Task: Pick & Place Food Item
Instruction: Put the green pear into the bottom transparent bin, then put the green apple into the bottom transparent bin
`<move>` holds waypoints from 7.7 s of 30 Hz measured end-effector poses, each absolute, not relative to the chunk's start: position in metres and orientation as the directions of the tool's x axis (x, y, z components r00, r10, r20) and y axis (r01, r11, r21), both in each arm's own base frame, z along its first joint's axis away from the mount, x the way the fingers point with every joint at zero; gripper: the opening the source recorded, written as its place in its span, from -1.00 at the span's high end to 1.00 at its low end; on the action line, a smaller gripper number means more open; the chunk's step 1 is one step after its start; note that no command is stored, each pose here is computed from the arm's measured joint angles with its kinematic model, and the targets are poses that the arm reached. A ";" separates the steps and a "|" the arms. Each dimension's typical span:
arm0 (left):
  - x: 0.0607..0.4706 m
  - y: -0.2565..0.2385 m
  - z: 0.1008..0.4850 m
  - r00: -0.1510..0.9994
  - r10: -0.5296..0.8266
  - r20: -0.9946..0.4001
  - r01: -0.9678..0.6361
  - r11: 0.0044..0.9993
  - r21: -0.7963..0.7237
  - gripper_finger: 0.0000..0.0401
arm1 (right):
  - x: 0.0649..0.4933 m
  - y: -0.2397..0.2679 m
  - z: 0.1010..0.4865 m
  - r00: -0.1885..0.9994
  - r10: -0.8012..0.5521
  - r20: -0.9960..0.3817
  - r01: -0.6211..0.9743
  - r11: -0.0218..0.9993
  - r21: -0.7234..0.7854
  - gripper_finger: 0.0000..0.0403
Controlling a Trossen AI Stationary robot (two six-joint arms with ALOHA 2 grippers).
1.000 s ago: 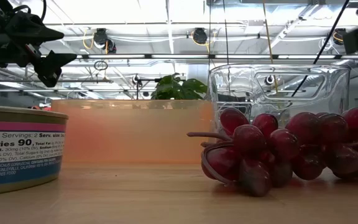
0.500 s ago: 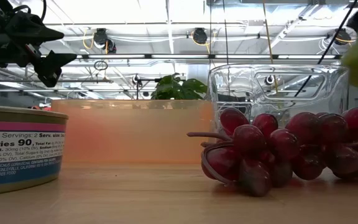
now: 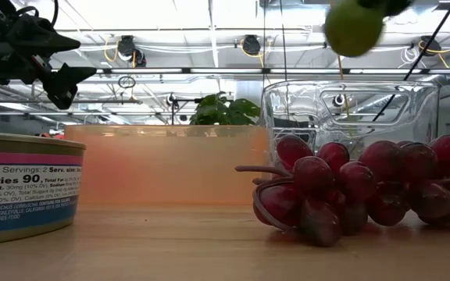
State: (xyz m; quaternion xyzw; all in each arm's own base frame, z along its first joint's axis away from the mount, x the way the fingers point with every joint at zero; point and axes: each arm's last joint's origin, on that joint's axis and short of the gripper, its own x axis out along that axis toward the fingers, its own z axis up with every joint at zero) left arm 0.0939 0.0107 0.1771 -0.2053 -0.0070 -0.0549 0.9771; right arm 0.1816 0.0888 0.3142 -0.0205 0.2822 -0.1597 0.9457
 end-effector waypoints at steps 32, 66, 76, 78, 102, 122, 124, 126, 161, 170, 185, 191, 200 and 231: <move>0.094 0.011 0.177 0.994 -0.104 0.036 0.110 0.909 -0.402 -0.21 | 0.333 -0.025 0.313 0.534 -0.263 -0.804 0.093 0.963 -0.254 -0.45; 0.094 0.011 0.177 0.994 -0.104 0.036 0.110 0.910 -0.400 -0.21 | 0.329 -0.014 0.240 0.492 -0.144 -0.858 0.054 0.989 -0.136 -0.46; 0.094 0.011 0.177 0.994 -0.104 0.036 0.110 0.910 -0.400 -0.21 | 0.318 -0.014 0.200 0.489 -0.144 -0.860 -0.006 0.986 -0.169 -0.48; 0.094 0.011 0.177 0.994 -0.104 0.036 0.110 0.910 -0.400 -0.21 | 0.317 -0.014 0.197 0.495 -0.144 -0.857 -0.009 0.985 -0.170 -0.51; 0.094 0.011 0.177 0.994 -0.104 0.036 0.110 0.909 -0.402 -0.21 | 0.299 0.003 0.246 0.491 -0.283 -0.824 0.068 0.955 -0.287 -0.73; 0.094 0.011 0.177 0.994 -0.104 0.036 0.110 0.909 -0.401 -0.21 | 0.148 0.133 0.307 0.079 0.038 -0.996 0.697 0.712 0.082 -0.72; 0.094 0.011 0.177 0.994 -0.104 0.036 0.110 0.909 -0.401 -0.21 | 0.139 0.145 0.299 0.068 0.036 -0.997 0.711 0.699 0.074 -0.72; 0.094 0.011 0.177 0.994 -0.104 0.036 0.110 0.910 -0.400 -0.21 | 0.130 0.155 0.288 0.046 0.019 -0.999 0.726 0.686 0.047 -0.72; 0.094 0.011 0.177 0.994 -0.104 0.036 0.110 0.910 -0.400 -0.21 | 0.097 0.171 0.174 -0.153 0.111 -0.982 0.835 0.545 -0.068 -0.72; 0.094 0.011 0.177 0.994 -0.104 0.036 0.110 0.910 -0.400 -0.21 | 0.096 0.170 0.181 -0.099 0.160 -0.982 0.852 0.524 -0.001 -0.50; 0.094 0.011 0.177 0.994 -0.104 0.036 0.110 0.910 -0.400 -0.21 | 0.101 0.140 0.228 0.483 0.137 -0.865 0.738 0.467 0.487 -0.51; 0.094 0.011 0.177 0.994 -0.104 0.036 0.110 0.910 -0.400 -0.21 | 0.111 0.120 0.252 0.800 -0.084 -0.595 0.515 0.606 0.606 -0.53; 0.094 0.011 0.177 0.994 -0.104 0.036 0.110 0.910 -0.400 -0.21 | 0.166 0.078 0.293 0.933 -0.074 -0.352 0.258 0.818 0.513 -0.53; 0.094 0.011 0.177 0.994 -0.104 0.036 0.110 0.910 -0.401 -0.21 | 0.303 -0.010 0.221 0.231 -0.144 -0.962 0.347 0.936 -0.057 -0.52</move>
